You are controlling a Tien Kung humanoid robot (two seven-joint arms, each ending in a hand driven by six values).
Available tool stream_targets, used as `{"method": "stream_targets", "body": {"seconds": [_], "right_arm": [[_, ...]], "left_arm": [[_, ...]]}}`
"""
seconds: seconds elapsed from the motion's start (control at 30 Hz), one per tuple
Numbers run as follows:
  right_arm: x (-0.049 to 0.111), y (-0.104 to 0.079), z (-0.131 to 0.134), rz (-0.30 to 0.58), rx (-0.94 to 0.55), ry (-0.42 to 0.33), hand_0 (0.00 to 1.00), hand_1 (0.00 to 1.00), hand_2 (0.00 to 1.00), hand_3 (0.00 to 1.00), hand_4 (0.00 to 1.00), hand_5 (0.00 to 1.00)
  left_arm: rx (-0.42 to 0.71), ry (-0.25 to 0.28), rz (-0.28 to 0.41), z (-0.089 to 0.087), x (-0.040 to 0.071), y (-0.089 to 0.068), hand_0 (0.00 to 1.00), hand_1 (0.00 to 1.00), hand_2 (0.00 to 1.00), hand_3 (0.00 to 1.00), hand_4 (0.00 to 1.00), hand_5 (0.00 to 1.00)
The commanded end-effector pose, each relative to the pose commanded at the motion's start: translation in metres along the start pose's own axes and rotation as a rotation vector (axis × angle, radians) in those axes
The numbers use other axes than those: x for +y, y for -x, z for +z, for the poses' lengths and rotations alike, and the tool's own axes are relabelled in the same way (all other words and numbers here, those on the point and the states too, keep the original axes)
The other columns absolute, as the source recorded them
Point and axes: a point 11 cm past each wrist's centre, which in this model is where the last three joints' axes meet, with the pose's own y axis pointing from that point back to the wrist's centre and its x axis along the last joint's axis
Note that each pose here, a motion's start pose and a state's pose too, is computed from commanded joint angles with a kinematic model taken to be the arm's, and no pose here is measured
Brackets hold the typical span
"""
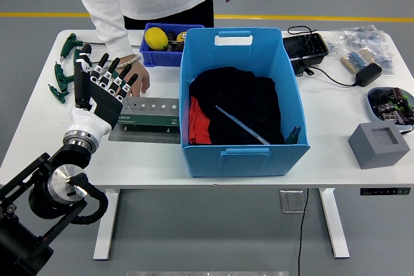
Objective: Lift tool from toolbox,place it in box,lift tool from toolbox,place it in box
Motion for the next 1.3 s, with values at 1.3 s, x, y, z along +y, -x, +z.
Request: {"method": "stream_targets", "body": {"seconds": [1.3], "right_arm": [[0.000,0.005,0.001,-0.012,-0.003,-0.001,0.683,0.659,0.711,0.572,0.780,0.724]], "left_arm": [[0.279,-0.208,0.082,-0.048,-0.019,-0.030,0.783,0.794,0.908,0.998,0.763,0.847]]}}
